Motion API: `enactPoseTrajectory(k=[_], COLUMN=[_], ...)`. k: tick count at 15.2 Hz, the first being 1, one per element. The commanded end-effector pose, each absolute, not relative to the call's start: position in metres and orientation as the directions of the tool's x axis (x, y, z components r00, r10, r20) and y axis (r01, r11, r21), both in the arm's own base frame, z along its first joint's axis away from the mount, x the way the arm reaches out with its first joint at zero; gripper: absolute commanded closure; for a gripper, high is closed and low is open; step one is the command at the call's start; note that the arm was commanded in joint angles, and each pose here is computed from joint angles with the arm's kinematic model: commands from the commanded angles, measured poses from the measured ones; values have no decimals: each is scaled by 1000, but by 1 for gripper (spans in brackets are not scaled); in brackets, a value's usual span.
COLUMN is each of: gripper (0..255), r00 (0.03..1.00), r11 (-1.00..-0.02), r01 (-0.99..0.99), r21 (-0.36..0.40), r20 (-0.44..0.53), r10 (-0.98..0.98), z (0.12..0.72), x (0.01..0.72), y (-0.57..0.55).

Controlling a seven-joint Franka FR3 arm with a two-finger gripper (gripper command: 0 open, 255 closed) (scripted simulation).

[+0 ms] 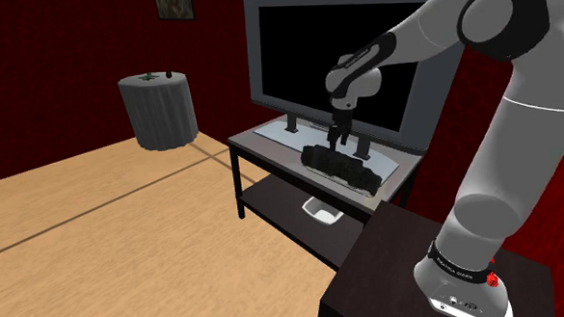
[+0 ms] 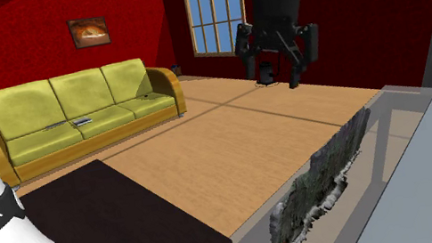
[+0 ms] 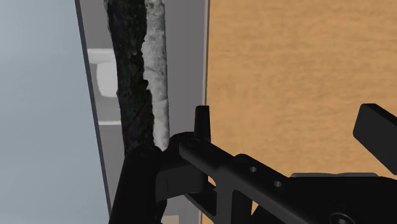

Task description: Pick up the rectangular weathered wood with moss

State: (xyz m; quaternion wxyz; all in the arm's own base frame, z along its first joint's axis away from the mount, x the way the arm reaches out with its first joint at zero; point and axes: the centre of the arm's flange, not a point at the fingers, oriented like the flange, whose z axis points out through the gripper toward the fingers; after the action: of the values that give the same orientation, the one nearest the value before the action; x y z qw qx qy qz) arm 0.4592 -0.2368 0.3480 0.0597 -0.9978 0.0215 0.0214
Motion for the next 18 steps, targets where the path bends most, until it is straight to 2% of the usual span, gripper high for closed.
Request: enactPoseTrajectory(k=[1,11,18], gripper=[0,0,0], r00=[998,997,997], r11=[-991,-986,-985], r01=[-50,-76,-77], r21=[-123,-151,-152], r20=[-36,4,5], r10=[-46,-77,-79], z=[335,265,231], x=[471,526,528], y=[-258,-356,-359])
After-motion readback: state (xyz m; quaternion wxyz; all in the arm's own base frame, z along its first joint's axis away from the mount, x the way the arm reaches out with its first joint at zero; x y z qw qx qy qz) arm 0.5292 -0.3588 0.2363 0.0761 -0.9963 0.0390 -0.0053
